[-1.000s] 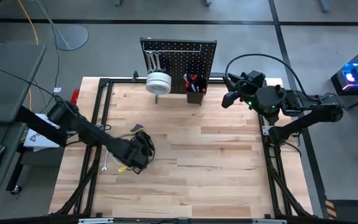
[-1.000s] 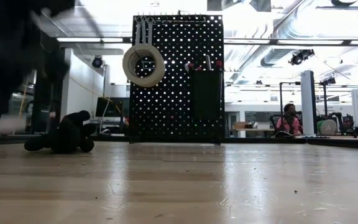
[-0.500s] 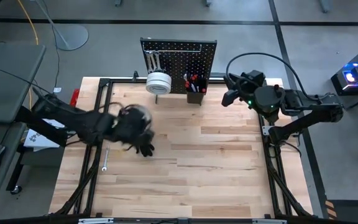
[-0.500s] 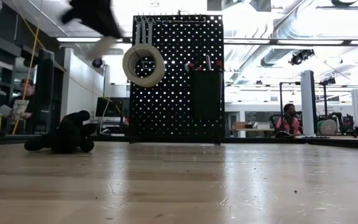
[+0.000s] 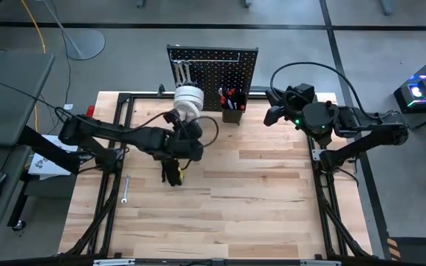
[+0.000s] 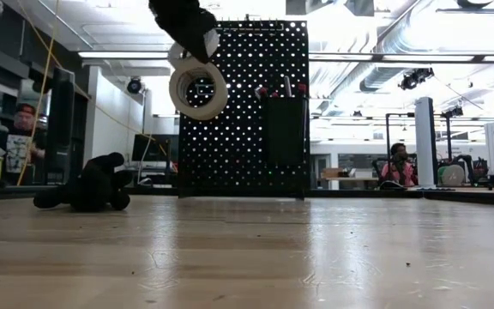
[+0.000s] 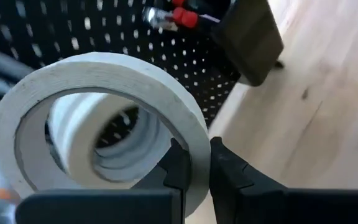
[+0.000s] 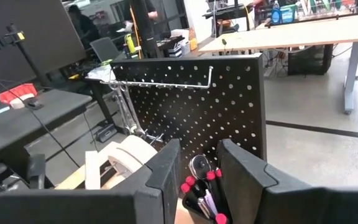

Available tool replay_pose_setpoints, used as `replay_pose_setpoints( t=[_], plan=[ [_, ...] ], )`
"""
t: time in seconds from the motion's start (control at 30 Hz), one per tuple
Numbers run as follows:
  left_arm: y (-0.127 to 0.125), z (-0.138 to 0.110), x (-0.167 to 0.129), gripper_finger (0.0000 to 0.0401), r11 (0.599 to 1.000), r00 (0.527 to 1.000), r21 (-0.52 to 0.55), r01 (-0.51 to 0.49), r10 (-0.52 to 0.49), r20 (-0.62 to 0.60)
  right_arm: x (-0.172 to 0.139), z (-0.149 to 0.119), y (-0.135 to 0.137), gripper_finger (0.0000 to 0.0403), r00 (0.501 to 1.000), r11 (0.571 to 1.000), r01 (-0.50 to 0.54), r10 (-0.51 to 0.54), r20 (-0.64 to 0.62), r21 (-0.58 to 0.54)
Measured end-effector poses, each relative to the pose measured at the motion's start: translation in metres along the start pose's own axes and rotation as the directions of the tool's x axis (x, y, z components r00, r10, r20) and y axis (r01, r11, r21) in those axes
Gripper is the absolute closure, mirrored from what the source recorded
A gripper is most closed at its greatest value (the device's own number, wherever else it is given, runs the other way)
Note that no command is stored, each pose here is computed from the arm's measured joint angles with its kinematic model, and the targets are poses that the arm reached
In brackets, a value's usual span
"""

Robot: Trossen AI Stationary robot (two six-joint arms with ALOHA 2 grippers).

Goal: Hang tools onto peg board
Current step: Hang the left bottom tape on the peg board

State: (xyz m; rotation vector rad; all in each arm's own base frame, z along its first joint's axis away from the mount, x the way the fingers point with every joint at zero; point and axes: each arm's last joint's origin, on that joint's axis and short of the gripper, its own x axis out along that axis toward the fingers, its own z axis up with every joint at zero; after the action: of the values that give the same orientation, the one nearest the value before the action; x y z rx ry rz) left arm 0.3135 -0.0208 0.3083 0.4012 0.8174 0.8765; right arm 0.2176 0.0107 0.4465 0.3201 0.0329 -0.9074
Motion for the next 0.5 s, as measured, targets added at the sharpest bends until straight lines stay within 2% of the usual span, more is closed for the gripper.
replay_pose_setpoints(
  t=[0.07,0.2,0.5],
  plan=[
    [-0.003,-0.001,-0.005,0.0372,0.993,1.0,0.114,-0.023,0.021,0.018,0.0,0.0,0.0,0.03,1.0,1.0,-0.003,0.003,-0.004,-0.003],
    [-0.007,-0.001,-0.012,0.0372,0.955,0.999,0.296,-0.03,0.019,0.041,0.0,-0.002,-0.001,0.03,1.0,1.0,0.001,-0.001,-0.013,-0.02],
    [-0.014,-0.023,0.009,0.0372,0.904,0.998,0.426,-0.038,0.052,-0.02,0.0,-0.006,-0.004,0.03,0.999,0.999,0.02,-0.022,-0.043,-0.039]
  ],
)
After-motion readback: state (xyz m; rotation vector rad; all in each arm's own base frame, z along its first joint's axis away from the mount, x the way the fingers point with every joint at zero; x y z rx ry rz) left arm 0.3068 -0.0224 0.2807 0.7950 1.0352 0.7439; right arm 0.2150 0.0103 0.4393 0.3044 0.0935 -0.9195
